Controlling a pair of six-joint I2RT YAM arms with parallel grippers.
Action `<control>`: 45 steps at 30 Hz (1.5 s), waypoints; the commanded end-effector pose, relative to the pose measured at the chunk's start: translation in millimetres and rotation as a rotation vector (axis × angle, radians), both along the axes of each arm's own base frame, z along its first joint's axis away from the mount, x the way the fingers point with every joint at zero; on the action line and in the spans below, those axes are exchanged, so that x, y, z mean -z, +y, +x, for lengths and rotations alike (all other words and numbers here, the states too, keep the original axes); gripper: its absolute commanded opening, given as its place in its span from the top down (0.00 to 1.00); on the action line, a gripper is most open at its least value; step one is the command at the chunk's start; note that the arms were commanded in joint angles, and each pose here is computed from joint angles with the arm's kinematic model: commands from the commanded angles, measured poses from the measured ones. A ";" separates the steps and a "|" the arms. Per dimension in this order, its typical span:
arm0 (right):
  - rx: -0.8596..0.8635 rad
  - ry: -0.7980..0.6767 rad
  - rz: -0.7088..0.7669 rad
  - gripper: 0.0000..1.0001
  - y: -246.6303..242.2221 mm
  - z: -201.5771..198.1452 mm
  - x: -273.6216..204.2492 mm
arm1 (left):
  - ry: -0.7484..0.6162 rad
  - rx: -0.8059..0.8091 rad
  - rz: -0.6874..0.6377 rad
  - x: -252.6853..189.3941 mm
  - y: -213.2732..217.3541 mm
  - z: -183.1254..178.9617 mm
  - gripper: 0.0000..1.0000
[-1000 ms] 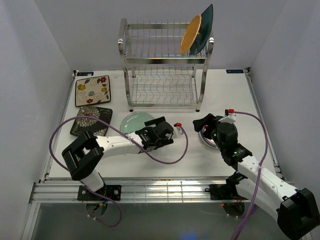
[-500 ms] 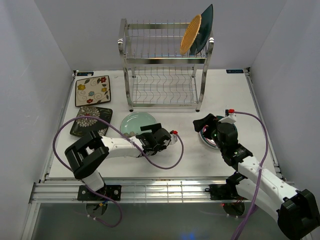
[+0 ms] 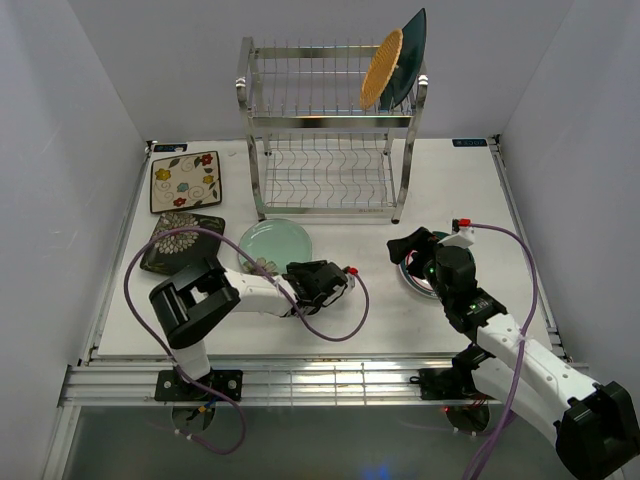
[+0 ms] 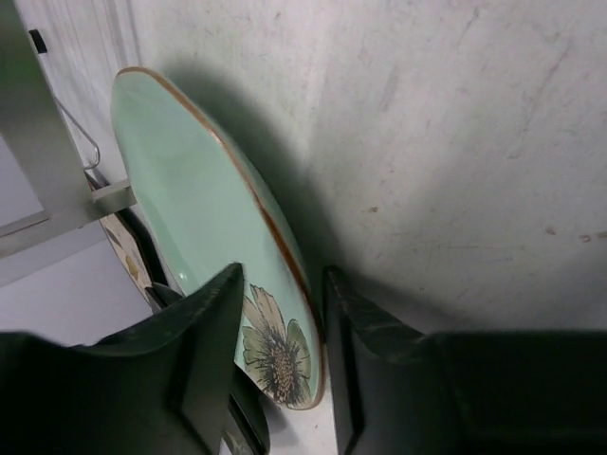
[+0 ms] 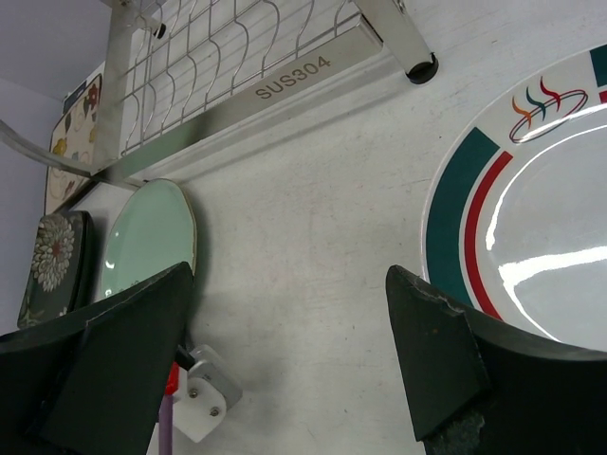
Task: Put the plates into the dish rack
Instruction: Pick up the plate at the center of the board.
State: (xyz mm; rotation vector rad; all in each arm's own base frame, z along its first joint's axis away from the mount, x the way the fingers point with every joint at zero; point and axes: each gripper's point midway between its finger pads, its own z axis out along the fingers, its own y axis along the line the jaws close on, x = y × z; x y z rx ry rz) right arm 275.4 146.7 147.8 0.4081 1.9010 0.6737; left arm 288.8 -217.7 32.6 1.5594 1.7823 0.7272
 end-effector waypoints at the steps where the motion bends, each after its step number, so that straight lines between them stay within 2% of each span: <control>1: 0.027 -0.054 0.036 0.12 -1.4 6.0 -25.0 | 0.040 0.008 0.039 18.2 5.0 -4.2 0.53; 8: 0.032 -0.056 0.036 0.12 -2.8 5.7 -25.4 | 0.050 0.016 0.048 23.2 4.4 -5.8 0.80; 9: 0.032 -0.056 0.036 0.12 -2.9 5.5 -25.5 | 0.051 0.020 0.049 23.2 4.1 -6.4 0.95; 10: 0.032 -0.056 0.036 0.12 -2.9 5.2 -25.2 | 0.052 0.022 0.048 23.0 3.6 -6.9 1.00; 17: 0.032 -0.056 0.037 0.12 -2.8 5.2 -25.2 | 0.072 0.028 -0.006 14.7 -3.7 -10.2 1.00; 22: 0.033 -0.059 0.037 0.12 -3.5 5.0 -26.2 | 0.107 0.037 -0.094 -1.0 -14.0 -16.3 1.00; 28: 0.038 -0.059 0.038 0.12 -4.2 5.4 -26.2 | 0.286 0.100 -0.342 -40.7 -51.2 -45.6 1.00; 32: 0.037 -0.055 0.036 0.12 -3.7 5.7 -25.2 | 0.322 0.160 -0.505 -81.9 -68.6 -59.5 1.00; 38: 0.037 -0.051 0.033 0.12 -3.0 6.9 -24.6 | 0.301 0.209 -0.680 -130.2 -79.3 -69.2 1.00; 45: 0.032 -0.048 0.037 0.12 -1.0 8.0 -25.6 | 0.154 0.190 -0.853 -182.5 -75.1 -58.5 1.00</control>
